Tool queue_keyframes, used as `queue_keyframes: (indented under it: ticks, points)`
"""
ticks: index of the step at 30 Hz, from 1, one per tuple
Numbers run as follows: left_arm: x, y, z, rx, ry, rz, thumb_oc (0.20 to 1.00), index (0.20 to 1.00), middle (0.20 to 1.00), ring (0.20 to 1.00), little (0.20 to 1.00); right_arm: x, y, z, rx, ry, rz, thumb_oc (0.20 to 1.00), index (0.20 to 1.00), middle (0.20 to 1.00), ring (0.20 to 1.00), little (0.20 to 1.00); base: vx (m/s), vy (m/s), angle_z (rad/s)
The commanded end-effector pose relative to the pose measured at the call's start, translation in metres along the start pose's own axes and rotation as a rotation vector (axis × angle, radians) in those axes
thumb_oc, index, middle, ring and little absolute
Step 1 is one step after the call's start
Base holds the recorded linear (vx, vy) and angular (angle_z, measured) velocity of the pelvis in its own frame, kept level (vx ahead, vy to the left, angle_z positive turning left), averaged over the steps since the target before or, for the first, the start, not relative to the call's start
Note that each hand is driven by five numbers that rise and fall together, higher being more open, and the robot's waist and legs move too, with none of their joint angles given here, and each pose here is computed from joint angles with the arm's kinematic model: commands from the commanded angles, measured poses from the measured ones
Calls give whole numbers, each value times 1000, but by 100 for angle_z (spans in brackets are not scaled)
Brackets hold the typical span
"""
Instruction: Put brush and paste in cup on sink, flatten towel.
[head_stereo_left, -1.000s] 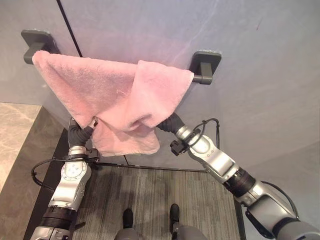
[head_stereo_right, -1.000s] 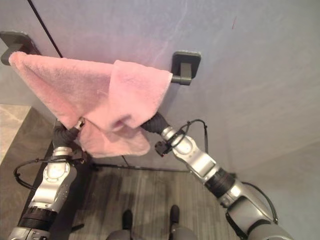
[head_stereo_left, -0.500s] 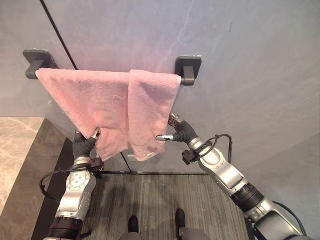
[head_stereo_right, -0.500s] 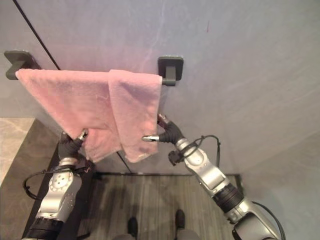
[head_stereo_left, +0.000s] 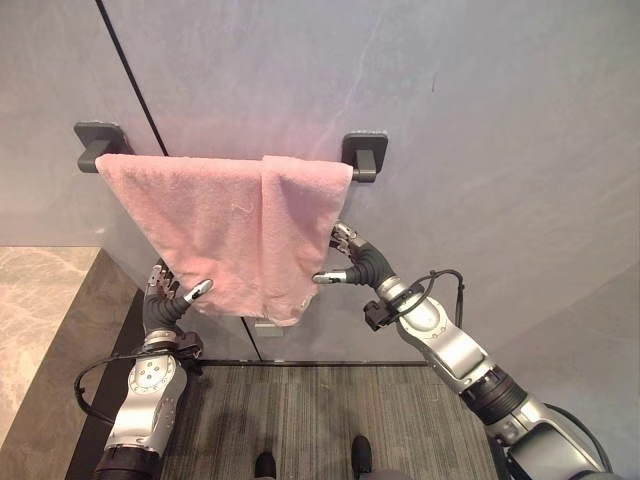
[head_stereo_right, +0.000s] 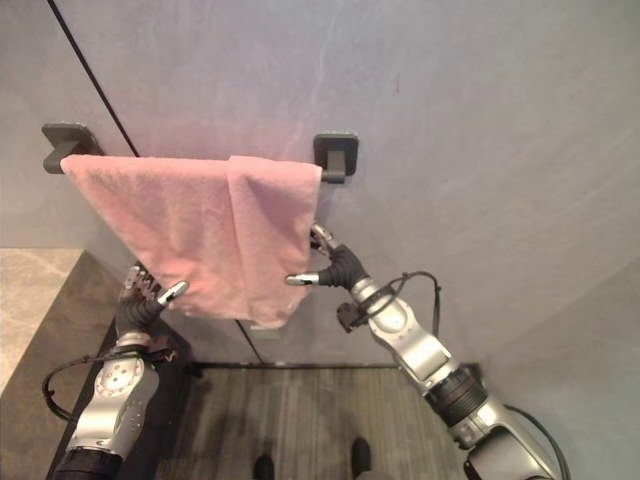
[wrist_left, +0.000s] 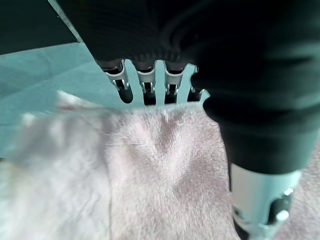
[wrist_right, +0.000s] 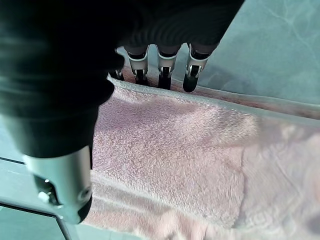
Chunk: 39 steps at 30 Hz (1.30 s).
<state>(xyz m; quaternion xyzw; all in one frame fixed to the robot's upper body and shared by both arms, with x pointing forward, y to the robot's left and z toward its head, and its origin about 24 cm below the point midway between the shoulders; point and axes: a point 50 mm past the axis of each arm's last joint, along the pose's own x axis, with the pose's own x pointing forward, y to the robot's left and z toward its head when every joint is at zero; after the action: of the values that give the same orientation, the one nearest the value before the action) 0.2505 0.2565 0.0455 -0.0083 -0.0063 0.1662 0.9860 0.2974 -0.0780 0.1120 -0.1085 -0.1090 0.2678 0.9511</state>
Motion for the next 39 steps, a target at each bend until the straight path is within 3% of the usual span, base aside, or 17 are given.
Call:
queue_keyframes:
  ticks: [1, 17, 18, 20, 39]
  points:
    - [19, 10, 34, 109, -144, -25, 1000, 1000, 1000, 1000, 1000, 20, -14, 44, -2, -198, -65, 1000, 1000, 1000, 1000, 1000, 0, 0, 0]
    - [37, -5, 70, 104, -272, -68, 1000, 1000, 1000, 1000, 1000, 39, -17, 67, -16, -248, -60, 1000, 1000, 1000, 1000, 1000, 6, 2, 0]
    - [37, -5, 70, 103, -273, -71, 1000, 1000, 1000, 1000, 1000, 39, -17, 67, -16, -247, -58, 517, 517, 517, 517, 517, 0, 0, 0]
    - [36, -6, 69, 104, -270, -73, 1000, 1000, 1000, 1000, 1000, 39, -17, 67, -12, -249, -56, 216, 216, 216, 216, 216, 37, 2, 1]
    - [25, 0, 56, 66, -224, -33, 1000, 1000, 1000, 1000, 1000, 17, -15, 92, 77, -429, -78, 200, 200, 200, 200, 200, 30, 7, -3]
